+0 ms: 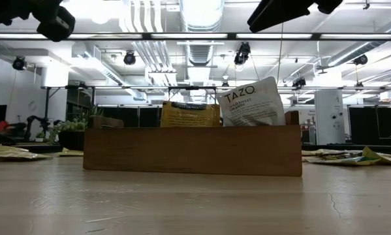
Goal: Pick & Place Tea
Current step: Put the orange tea bag into the middle section of the wooden organizer
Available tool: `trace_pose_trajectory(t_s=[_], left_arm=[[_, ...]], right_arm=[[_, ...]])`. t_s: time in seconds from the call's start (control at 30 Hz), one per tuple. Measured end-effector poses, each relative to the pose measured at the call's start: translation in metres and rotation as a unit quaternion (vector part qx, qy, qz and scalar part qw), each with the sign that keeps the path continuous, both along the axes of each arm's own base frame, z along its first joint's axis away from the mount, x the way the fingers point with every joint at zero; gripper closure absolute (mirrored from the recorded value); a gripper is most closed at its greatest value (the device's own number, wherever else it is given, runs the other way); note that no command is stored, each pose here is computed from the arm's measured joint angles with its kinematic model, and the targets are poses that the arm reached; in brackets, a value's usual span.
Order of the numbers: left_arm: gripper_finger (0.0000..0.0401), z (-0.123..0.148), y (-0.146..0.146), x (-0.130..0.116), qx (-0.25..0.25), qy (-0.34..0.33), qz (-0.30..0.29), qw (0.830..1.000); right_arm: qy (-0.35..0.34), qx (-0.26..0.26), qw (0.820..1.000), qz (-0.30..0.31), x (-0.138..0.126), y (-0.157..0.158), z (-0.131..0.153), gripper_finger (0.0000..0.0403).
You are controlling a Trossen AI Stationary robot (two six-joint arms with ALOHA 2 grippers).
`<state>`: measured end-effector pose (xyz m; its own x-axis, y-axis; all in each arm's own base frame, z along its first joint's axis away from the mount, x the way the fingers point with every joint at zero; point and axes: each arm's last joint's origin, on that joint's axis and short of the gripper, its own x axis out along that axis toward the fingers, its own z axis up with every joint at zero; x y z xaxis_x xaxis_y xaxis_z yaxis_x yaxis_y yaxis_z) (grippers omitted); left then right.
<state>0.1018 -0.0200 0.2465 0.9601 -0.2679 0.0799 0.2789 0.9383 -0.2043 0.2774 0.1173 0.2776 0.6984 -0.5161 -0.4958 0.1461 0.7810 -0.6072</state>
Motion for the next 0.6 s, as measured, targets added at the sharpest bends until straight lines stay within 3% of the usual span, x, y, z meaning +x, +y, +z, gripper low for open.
trace_pose_trajectory(t_s=[0.2, 0.6], left_arm=[[0.0262, -0.017, 0.01, 0.001, -0.019, -0.015, 0.082, 0.996], [0.0262, -0.041, 0.011, 0.003, 0.019, -0.115, 0.078, 0.99]], right_arm=[[-0.008, 0.02, 1.0, -0.017, -0.001, -0.001, -0.001, 0.0179], [0.006, 0.047, 0.996, -0.072, -0.007, -0.011, -0.008, 0.0179]])
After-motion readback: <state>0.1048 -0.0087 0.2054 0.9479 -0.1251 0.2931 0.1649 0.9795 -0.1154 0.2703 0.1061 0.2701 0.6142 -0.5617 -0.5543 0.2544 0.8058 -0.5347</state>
